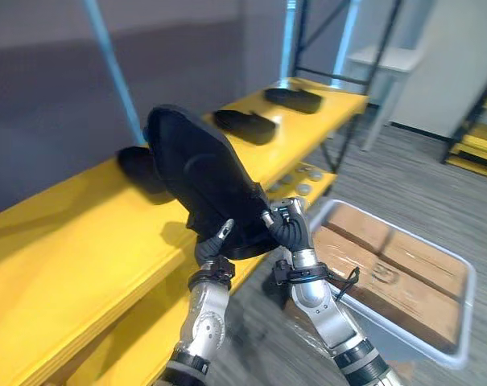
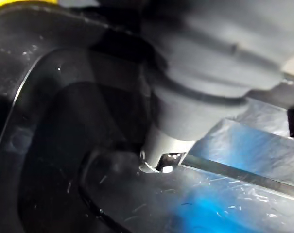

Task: Walk over and take plastic housings, then place them on the shelf

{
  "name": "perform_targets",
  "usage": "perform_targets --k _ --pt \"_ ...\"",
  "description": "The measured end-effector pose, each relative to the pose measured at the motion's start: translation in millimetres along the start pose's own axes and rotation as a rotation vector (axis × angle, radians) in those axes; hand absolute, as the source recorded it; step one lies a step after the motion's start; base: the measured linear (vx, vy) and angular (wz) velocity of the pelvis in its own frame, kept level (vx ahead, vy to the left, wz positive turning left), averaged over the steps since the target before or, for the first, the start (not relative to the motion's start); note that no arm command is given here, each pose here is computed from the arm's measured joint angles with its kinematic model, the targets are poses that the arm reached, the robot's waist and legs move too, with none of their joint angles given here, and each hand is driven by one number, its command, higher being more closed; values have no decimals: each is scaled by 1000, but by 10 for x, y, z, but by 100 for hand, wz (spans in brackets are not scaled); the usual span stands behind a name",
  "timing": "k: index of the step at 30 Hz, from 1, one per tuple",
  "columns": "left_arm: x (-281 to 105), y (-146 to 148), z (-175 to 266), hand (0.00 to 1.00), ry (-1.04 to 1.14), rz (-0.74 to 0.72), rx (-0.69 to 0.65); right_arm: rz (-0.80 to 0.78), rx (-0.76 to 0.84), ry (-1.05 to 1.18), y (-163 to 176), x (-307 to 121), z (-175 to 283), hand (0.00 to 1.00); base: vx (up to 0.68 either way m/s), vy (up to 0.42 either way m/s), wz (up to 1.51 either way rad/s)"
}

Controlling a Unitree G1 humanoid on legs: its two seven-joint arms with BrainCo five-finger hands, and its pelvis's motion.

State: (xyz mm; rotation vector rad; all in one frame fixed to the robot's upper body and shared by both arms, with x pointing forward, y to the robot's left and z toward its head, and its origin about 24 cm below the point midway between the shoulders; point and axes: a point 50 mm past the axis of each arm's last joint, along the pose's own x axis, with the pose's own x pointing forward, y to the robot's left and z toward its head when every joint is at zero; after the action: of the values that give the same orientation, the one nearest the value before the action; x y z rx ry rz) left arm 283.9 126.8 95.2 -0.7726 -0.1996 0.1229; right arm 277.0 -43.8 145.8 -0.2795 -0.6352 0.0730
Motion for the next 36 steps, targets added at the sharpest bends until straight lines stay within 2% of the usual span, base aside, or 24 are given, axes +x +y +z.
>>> perform_targets --k 3,8,11,17,19,20,27,32,36 --pt "-66 -26 201 100 -108 -35 113 -9 43 -17 18 -30 71 100 244 185 107" --pt "-109 -196 410 100 -269 -147 406 -15 42 30 -165 -143 -41 100 291 181 153" --pt "-147 -287 506 100 -357 -174 496 -11 39 25 -196 -138 -43 100 199 -37 136" --pt "-168 -373 524 100 -356 -267 477 -22 38 -11 -341 -212 52 100 178 -218 112" --pt "-203 -311 500 100 -336 -256 462 0 28 -9 -357 -235 44 100 111 -293 46" --pt "-213 -308 486 100 -330 -257 460 3 23 -5 -373 -248 35 0 123 -242 32" --pt "-211 -285 405 100 -273 -292 432 6 88 1 -481 -326 75 0 110 -112 60" --pt "-188 -50 305 100 -175 -228 474 -22 158 0 -521 -356 147 0 44 97 6" --pt "-165 9 248 100 -130 -226 493 -24 179 36 -556 -389 118 0 -7 48 -11"
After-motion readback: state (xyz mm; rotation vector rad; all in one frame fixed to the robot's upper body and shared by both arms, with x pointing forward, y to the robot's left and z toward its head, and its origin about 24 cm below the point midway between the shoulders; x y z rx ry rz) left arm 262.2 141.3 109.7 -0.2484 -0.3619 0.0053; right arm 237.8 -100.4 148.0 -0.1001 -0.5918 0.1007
